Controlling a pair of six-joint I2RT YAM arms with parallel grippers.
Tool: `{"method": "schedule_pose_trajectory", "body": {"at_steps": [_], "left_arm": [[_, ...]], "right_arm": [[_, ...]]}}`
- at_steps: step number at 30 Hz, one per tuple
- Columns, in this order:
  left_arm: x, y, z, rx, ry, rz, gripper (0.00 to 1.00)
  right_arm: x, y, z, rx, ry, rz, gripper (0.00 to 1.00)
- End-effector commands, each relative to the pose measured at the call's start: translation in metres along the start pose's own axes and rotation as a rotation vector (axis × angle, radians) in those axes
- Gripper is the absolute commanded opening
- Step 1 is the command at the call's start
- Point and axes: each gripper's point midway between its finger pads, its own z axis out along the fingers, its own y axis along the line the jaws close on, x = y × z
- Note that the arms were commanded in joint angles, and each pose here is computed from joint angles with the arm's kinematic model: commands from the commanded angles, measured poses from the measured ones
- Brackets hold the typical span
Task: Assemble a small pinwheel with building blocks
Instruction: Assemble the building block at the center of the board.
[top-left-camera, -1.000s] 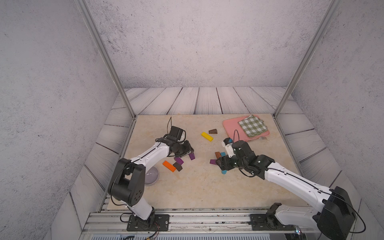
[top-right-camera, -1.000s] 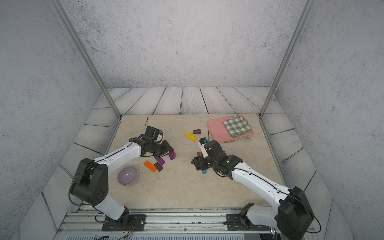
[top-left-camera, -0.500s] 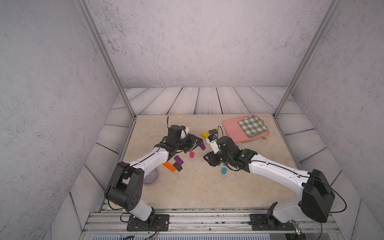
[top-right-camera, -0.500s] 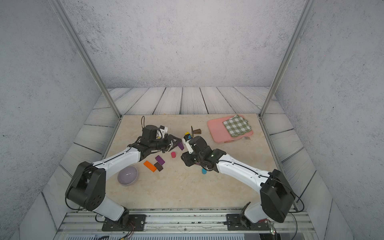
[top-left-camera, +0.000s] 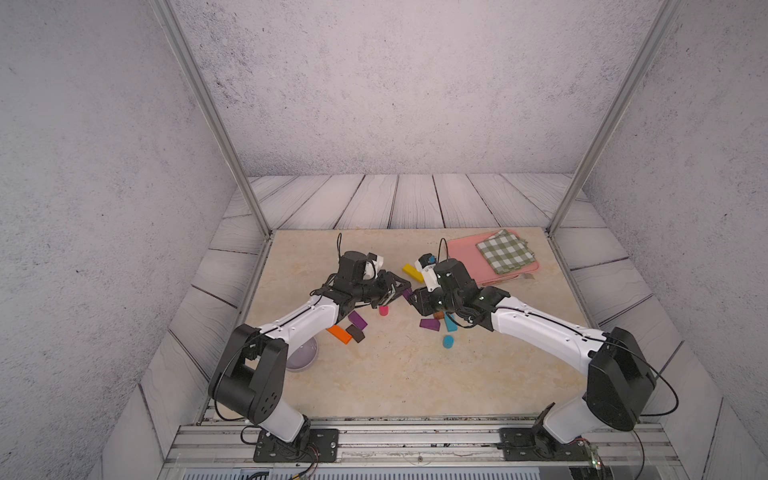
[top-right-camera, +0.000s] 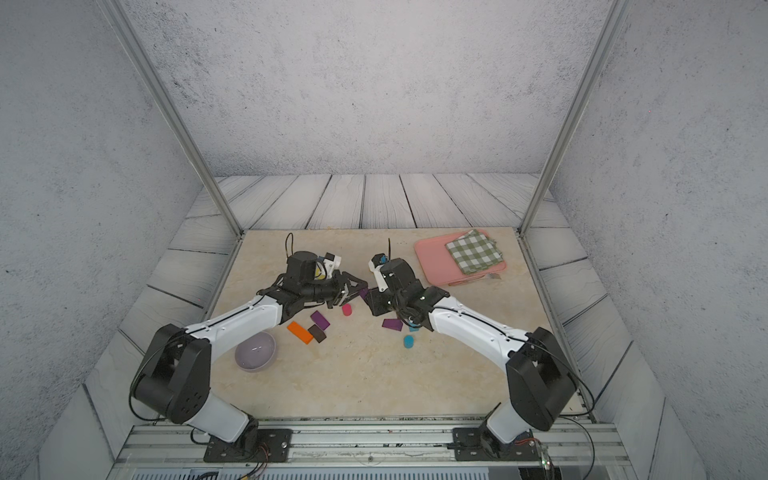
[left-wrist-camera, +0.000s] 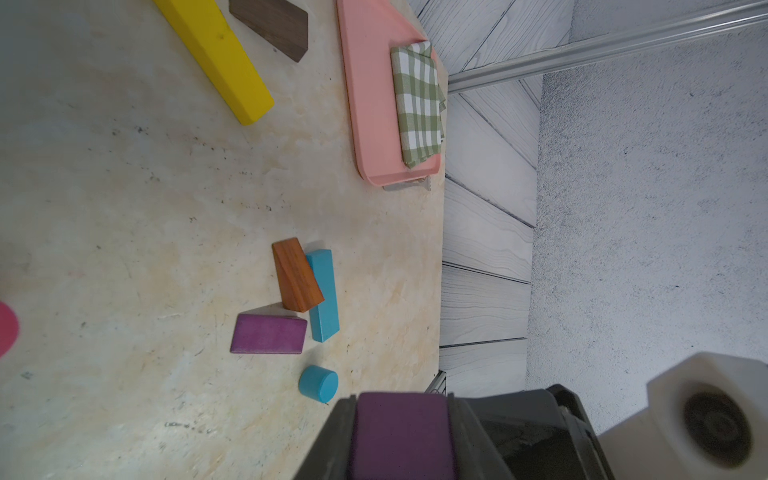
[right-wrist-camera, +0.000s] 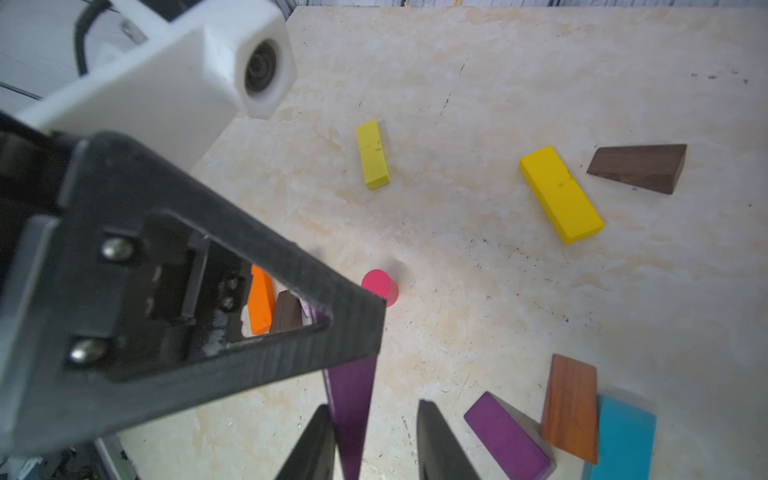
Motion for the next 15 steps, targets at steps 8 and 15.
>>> {"method": "schedule_pose_trajectory", "body": {"at_steps": [8, 15], "left_arm": [[0.009, -0.012, -0.001, 0.022, 0.065, 0.035, 0.34], [-0.025, 0.021, -0.056, -0.034, -0.06, -0.059, 0.96]], "right_arm": [[-0.003, 0.009, 0.019, -0.058, 0.005, 0.031, 0.07], [0.012, -0.012, 0.023, 0.038, 0.027, 0.006, 0.0]]}}
